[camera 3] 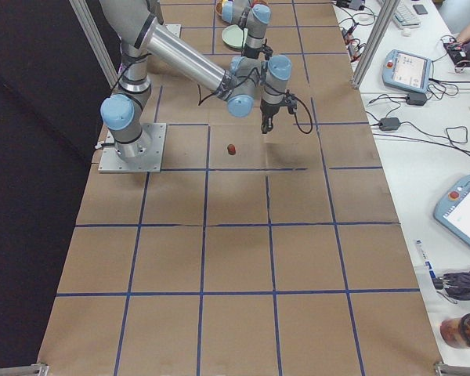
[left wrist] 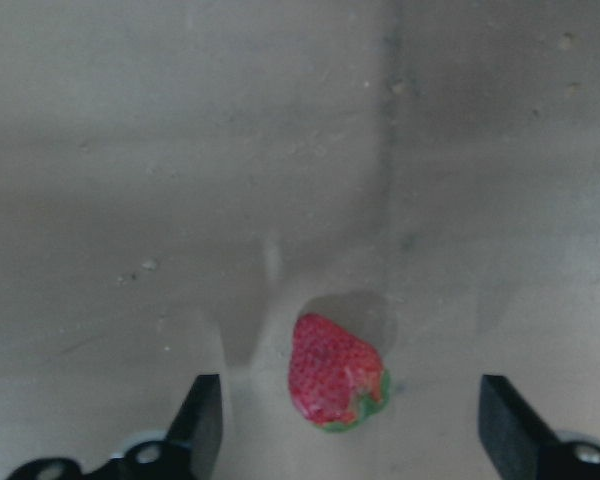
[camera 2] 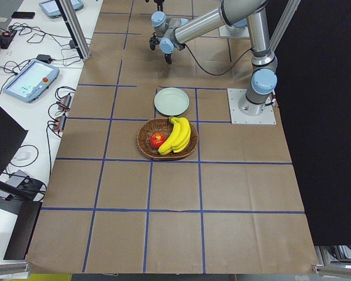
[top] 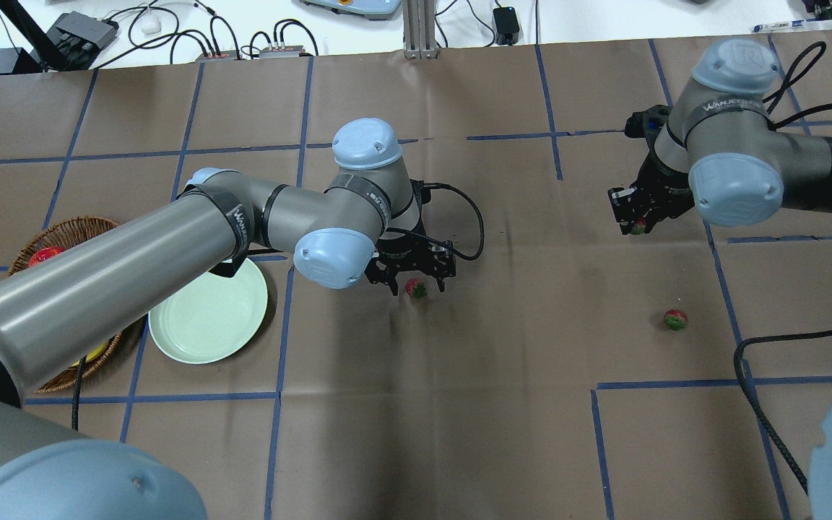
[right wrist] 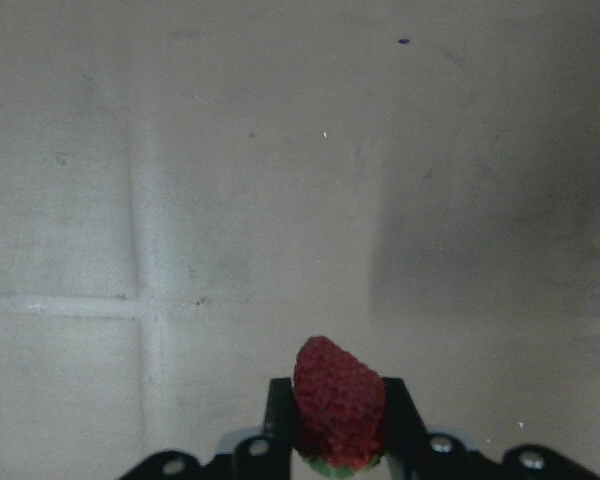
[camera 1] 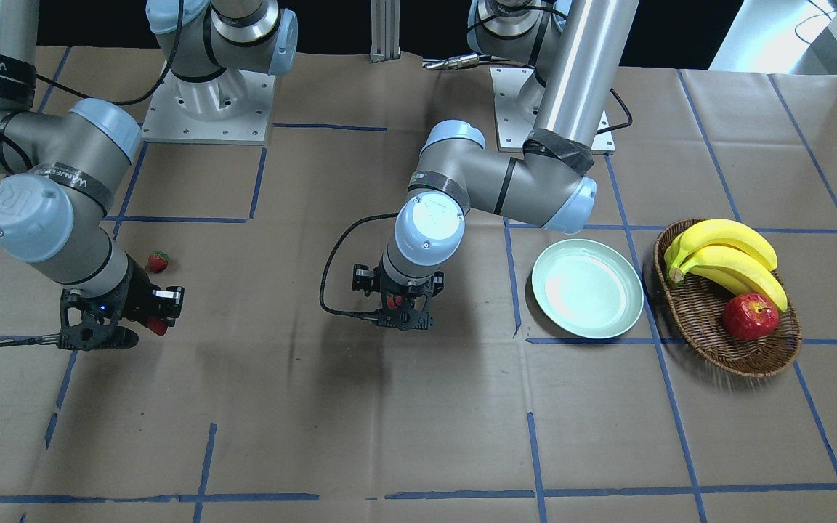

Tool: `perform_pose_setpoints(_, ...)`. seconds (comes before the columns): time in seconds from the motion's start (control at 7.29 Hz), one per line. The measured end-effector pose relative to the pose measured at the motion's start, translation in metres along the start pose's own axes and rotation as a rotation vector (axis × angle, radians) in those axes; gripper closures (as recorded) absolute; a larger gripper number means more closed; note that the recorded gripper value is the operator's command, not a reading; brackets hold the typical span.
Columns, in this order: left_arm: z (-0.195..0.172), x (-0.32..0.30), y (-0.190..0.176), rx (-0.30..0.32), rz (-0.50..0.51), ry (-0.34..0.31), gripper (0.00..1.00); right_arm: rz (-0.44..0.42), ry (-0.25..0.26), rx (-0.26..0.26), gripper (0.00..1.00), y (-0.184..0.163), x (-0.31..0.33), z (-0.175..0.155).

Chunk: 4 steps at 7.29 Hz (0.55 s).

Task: Collect all strawberries into plate
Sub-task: 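Grasp the mid-table strawberry with the left gripper while the right grasps another, then place the strawberry on the plate with the left gripper while the right carries another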

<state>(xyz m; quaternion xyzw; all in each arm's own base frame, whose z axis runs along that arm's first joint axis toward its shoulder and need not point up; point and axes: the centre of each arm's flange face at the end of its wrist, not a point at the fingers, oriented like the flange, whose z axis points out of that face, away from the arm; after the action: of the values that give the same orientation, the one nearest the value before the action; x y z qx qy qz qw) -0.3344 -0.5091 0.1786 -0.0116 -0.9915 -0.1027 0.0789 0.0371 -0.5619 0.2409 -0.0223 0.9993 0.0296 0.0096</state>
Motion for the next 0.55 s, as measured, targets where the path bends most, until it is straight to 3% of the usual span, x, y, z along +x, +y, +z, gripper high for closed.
perform_pose_setpoints(0.14, 0.0, 0.001, 0.001, -0.005, -0.001, 0.005, 0.99, -0.005, 0.001, 0.001, 0.97, 0.0, -0.003, -0.001)
perform_pose_setpoints(0.55, -0.01, -0.002, -0.005, 0.013, -0.004, 0.006, 1.0, -0.03, 0.008, 0.008, 0.97, -0.002, -0.018, -0.004)
